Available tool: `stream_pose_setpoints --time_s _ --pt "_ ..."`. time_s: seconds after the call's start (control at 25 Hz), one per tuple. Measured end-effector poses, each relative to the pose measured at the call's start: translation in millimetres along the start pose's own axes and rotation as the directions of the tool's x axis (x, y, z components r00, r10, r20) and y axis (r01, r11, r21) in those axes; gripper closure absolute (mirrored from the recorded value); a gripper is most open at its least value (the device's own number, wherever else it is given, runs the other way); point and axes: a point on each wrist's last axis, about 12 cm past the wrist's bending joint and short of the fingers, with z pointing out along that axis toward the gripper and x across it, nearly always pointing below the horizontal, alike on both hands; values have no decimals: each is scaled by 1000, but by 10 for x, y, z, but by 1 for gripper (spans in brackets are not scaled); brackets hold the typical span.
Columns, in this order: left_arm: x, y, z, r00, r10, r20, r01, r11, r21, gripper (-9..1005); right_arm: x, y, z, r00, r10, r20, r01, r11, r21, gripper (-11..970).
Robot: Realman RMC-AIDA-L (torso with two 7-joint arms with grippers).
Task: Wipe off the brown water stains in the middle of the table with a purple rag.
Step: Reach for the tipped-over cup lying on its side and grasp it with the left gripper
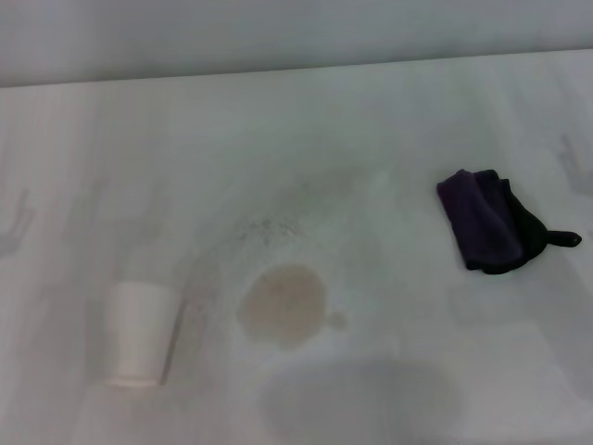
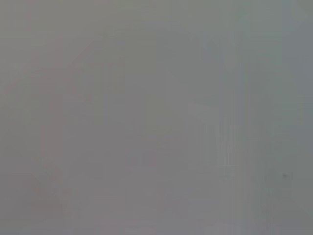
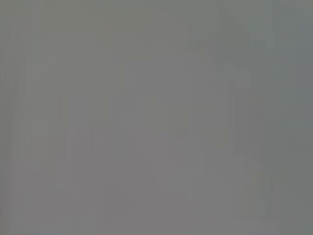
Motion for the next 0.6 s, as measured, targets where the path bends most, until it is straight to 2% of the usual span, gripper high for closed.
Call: stream_pose_setpoints --time_s 0.36,0.6 --pt "4 6 -18 1000 0 -4 0 1000 -3 109 4 4 -7 1000 1 -2 -1 1000 -3 268" --pt "8 36 -24 988 -151 -13 151 989 1 108 8 11 -6 1000 3 -4 -3 1000 -2 268"
